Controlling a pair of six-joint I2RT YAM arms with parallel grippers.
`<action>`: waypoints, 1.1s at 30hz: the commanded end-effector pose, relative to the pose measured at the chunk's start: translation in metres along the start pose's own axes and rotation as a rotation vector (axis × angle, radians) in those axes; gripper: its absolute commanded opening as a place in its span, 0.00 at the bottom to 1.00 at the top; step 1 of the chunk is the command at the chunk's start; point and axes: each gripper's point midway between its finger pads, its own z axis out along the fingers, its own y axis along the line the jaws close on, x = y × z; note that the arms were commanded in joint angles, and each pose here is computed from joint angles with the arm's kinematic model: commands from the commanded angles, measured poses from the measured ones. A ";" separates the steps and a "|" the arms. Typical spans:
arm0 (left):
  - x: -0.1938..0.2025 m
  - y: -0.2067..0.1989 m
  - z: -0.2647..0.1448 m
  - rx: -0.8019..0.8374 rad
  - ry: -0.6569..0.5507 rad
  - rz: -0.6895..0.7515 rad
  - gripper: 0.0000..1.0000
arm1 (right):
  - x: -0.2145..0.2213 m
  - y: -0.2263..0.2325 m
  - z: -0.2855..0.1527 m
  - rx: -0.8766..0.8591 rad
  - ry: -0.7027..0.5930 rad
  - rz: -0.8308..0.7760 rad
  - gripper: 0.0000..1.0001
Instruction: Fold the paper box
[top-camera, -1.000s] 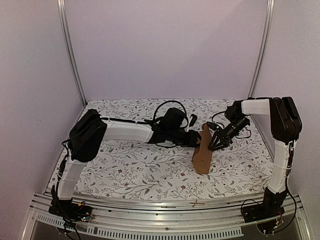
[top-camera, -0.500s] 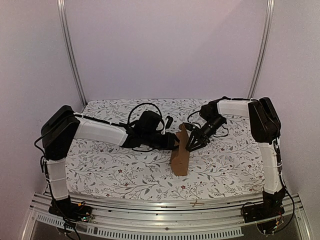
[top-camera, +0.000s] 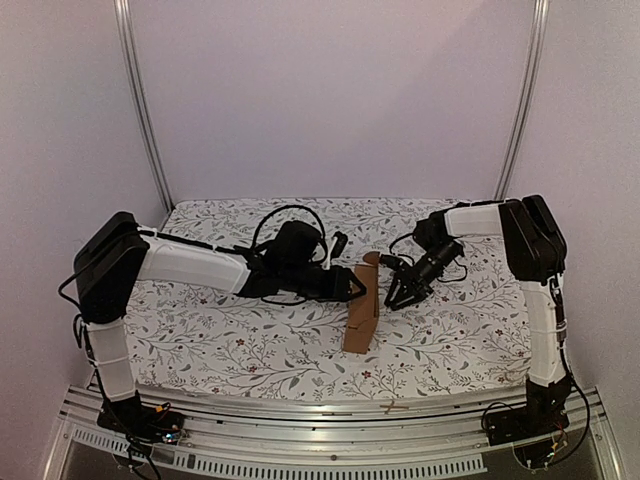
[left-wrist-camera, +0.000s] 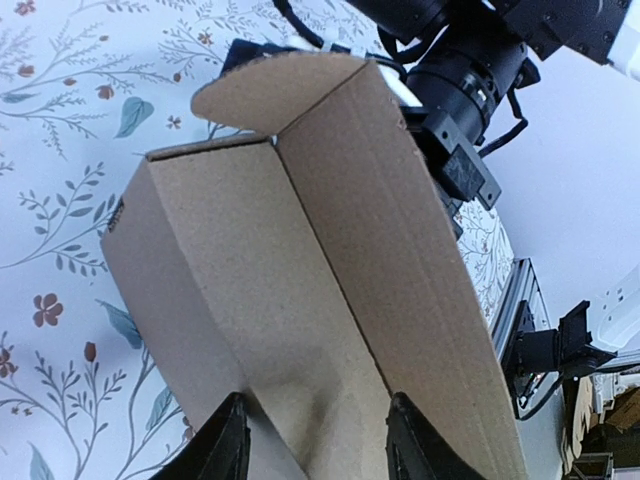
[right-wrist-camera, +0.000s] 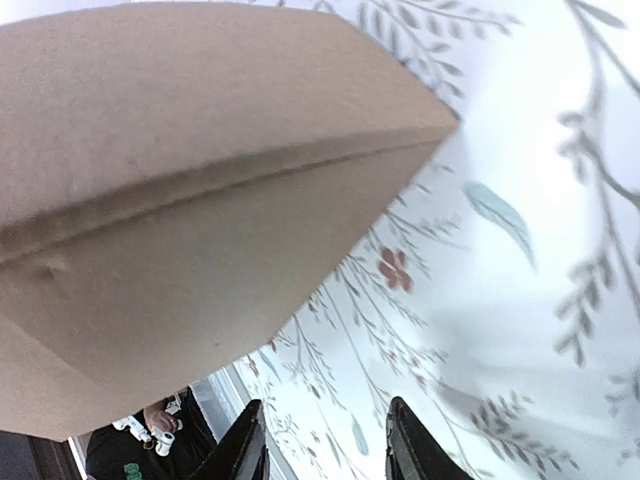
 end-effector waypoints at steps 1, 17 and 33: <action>0.002 -0.016 0.008 0.037 0.016 0.013 0.47 | 0.004 0.002 -0.037 0.085 -0.074 -0.062 0.39; 0.009 -0.042 0.036 0.027 0.065 0.066 0.46 | 0.046 0.007 -0.133 0.219 -0.250 -0.026 0.45; 0.035 -0.080 0.061 -0.047 0.156 0.299 0.48 | 0.107 -0.010 -0.184 0.363 -0.360 -0.191 0.55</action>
